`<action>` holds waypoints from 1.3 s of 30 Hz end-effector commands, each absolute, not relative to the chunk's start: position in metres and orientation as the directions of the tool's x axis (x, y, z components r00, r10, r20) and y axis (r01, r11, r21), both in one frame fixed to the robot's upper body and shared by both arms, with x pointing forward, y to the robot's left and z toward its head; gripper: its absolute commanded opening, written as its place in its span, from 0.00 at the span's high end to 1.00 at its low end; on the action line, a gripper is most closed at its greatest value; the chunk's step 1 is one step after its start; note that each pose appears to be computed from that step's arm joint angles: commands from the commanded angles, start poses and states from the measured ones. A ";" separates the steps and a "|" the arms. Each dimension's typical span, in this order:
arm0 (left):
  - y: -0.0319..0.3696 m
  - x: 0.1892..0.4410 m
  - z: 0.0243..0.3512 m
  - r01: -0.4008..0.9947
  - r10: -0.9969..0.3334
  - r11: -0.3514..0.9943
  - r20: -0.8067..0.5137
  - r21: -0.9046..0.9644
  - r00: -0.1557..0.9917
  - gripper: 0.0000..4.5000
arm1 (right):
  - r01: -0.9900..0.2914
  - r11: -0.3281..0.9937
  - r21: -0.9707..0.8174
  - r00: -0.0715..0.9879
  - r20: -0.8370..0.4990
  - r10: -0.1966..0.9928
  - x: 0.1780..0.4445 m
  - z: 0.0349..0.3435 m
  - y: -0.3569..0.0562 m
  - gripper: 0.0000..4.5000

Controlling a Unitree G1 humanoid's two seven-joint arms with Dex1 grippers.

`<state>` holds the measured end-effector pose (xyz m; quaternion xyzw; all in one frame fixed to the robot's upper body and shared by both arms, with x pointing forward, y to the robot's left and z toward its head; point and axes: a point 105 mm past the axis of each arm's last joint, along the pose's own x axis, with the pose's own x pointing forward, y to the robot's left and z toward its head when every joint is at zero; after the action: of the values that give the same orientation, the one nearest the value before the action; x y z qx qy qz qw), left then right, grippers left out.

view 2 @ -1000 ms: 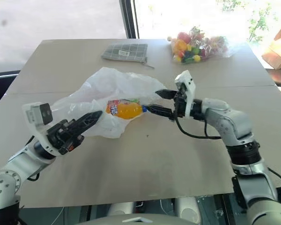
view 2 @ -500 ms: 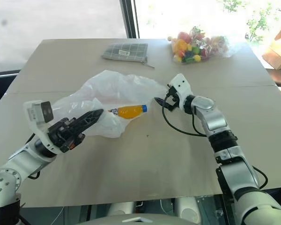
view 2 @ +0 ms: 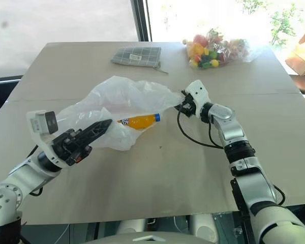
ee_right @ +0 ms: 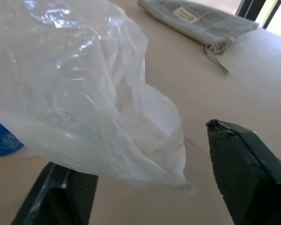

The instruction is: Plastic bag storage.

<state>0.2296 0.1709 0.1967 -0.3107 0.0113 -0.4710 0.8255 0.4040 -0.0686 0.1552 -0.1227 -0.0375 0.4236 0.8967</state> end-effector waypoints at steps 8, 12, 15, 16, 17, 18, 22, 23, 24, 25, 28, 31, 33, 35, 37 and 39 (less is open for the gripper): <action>0.175 0.232 0.211 0.800 -0.790 0.363 0.298 -0.477 0.536 1.00 | -0.896 0.443 0.000 0.442 0.088 0.893 0.363 0.196 -0.068 0.99; 0.184 0.242 0.220 0.809 -0.782 0.394 0.304 -0.435 0.544 1.00 | -0.929 0.305 0.208 0.343 0.179 0.922 0.345 0.223 -0.086 0.99; 0.187 0.247 0.228 0.822 -0.786 0.392 0.315 -0.412 0.533 1.00 | -0.938 0.192 0.287 0.270 0.263 0.926 0.331 0.241 -0.103 0.99; 0.187 0.248 0.233 0.835 -0.798 0.384 0.313 -0.393 0.515 1.00 | -0.934 0.166 0.317 0.267 0.309 0.913 0.329 0.249 -0.112 0.99; 0.187 0.250 0.238 0.846 -0.809 0.378 0.311 -0.376 0.499 1.00 | -0.929 0.151 0.339 0.269 0.337 0.902 0.328 0.255 -0.118 0.99; 0.188 0.251 0.244 0.857 -0.819 0.373 0.308 -0.356 0.485 1.00 | -0.925 0.143 0.351 0.274 0.358 0.893 0.327 0.261 -0.123 0.99; 0.197 0.263 0.274 0.889 -0.834 0.371 0.325 -0.270 0.446 1.00 | -0.919 0.204 0.337 0.332 0.381 0.863 0.334 0.279 -0.137 0.99; 0.199 0.267 0.283 0.896 -0.836 0.370 0.334 -0.244 0.436 1.00 | -0.921 0.214 0.327 0.340 0.403 0.850 0.335 0.288 -0.141 0.99; 0.202 0.270 0.291 0.901 -0.835 0.372 0.344 -0.223 0.429 1.00 | -0.923 0.217 0.318 0.345 0.429 0.835 0.337 0.299 -0.145 0.99; 0.205 0.275 0.299 0.905 -0.833 0.375 0.356 -0.203 0.425 1.00 | -0.925 0.218 0.313 0.347 0.456 0.819 0.337 0.310 -0.148 0.99; 0.211 0.282 0.321 0.916 -0.829 0.374 0.390 -0.146 0.401 1.00 | -0.908 0.284 0.307 0.398 0.429 0.811 0.345 0.320 -0.153 0.99; 0.216 0.287 0.339 0.922 -0.817 0.370 0.434 -0.112 0.380 1.00 | -0.899 0.334 0.284 0.421 0.349 0.837 0.346 0.315 -0.154 0.99; 0.220 0.289 0.349 0.924 -0.808 0.370 0.459 -0.096 0.370 1.00 | -0.889 0.383 0.253 0.445 0.276 0.852 0.348 0.307 -0.157 0.99; 0.225 0.291 0.354 0.922 -0.803 0.379 0.470 -0.075 0.368 1.00 | -0.877 0.414 0.243 0.467 0.232 0.853 0.348 0.302 -0.164 0.99; 0.231 0.292 0.360 0.917 -0.788 0.393 0.492 -0.060 0.370 1.00 | -0.875 0.428 0.226 0.474 0.224 0.851 0.345 0.306 -0.172 0.99; 0.238 0.294 0.370 0.912 -0.764 0.407 0.530 -0.047 0.369 1.00 | -0.877 0.438 0.198 0.477 0.233 0.848 0.341 0.317 -0.182 0.99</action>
<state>0.3021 0.2278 0.3497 -0.1886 -0.1745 -0.5238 0.8122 0.3503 -0.1731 0.2916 0.1660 -0.0076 0.5016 0.8490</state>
